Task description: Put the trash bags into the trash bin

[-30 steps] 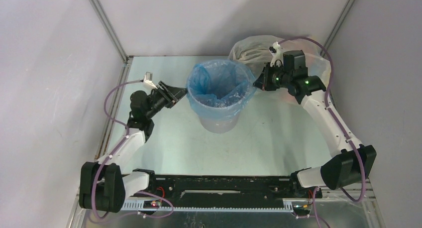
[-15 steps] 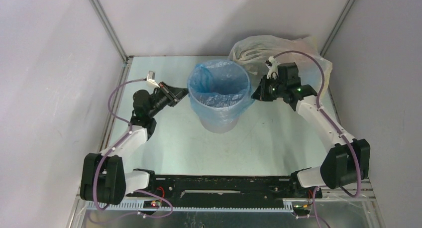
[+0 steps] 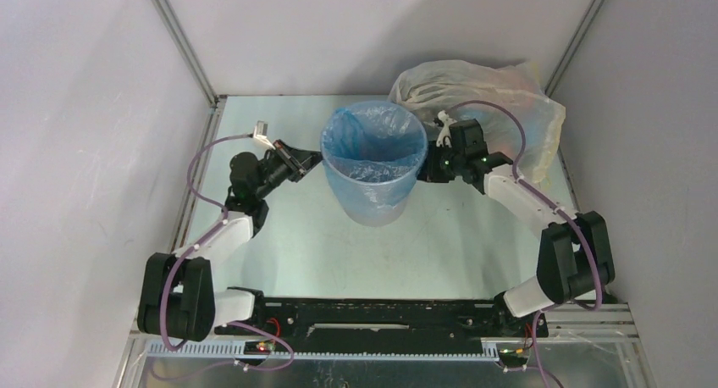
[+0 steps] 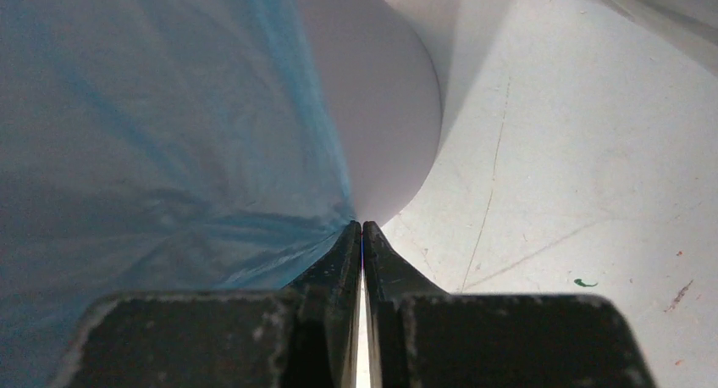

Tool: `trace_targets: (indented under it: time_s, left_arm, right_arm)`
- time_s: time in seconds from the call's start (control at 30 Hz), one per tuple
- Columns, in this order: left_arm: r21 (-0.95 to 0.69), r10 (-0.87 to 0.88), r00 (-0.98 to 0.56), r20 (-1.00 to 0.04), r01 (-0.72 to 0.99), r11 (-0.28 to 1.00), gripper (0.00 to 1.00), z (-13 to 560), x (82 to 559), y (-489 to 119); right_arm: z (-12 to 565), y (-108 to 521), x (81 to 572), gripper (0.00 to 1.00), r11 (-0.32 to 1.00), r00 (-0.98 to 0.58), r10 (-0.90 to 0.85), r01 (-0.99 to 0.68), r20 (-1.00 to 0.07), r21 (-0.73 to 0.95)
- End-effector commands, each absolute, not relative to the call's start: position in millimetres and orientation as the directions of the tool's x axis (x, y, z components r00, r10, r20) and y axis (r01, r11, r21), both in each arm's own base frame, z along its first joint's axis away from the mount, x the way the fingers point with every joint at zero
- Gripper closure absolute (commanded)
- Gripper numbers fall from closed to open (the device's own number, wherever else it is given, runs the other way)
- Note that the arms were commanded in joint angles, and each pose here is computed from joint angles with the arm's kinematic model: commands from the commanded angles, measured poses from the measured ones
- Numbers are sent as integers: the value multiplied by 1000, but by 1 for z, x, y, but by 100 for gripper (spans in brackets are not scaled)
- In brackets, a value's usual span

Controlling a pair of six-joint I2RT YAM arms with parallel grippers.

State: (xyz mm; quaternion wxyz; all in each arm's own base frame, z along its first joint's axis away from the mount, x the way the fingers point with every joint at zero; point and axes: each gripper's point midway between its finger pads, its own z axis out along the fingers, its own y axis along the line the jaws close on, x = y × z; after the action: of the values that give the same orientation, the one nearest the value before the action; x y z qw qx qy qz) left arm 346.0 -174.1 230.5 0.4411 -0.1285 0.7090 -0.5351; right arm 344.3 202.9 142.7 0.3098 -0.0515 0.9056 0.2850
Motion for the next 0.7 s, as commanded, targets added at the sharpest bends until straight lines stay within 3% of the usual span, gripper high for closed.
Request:
trace_targets:
  time_s: [0.0,0.1,0.33,0.47,0.67]
  left_arm:
    - [-842,-629,-561,-537,317,436,99,226,347,-175]
    - [-827,-620,-553,-557,301,475,99,221,348,-171]
    - [-786,-596,-525,-607,285,549,99,220,346,-162]
    - [-763,-587,-503,-635,289,578,95,225,342,-157]
    - [-751,-577,-495,-650,301,588,84,234,338,-156]
  right_arm:
    - [137,202,360,95,849,-769,115,-252,-628,464]
    - [129,199,361,100,862,-770,116,-236,-627,449]
    - [129,194,358,100,870,-762,126,-222,-635,440]
    - [153,177,350,94,882,-700,165,-210,-695,422]
    - [187,161,334,83,812,-638,268,-254,-722,525]
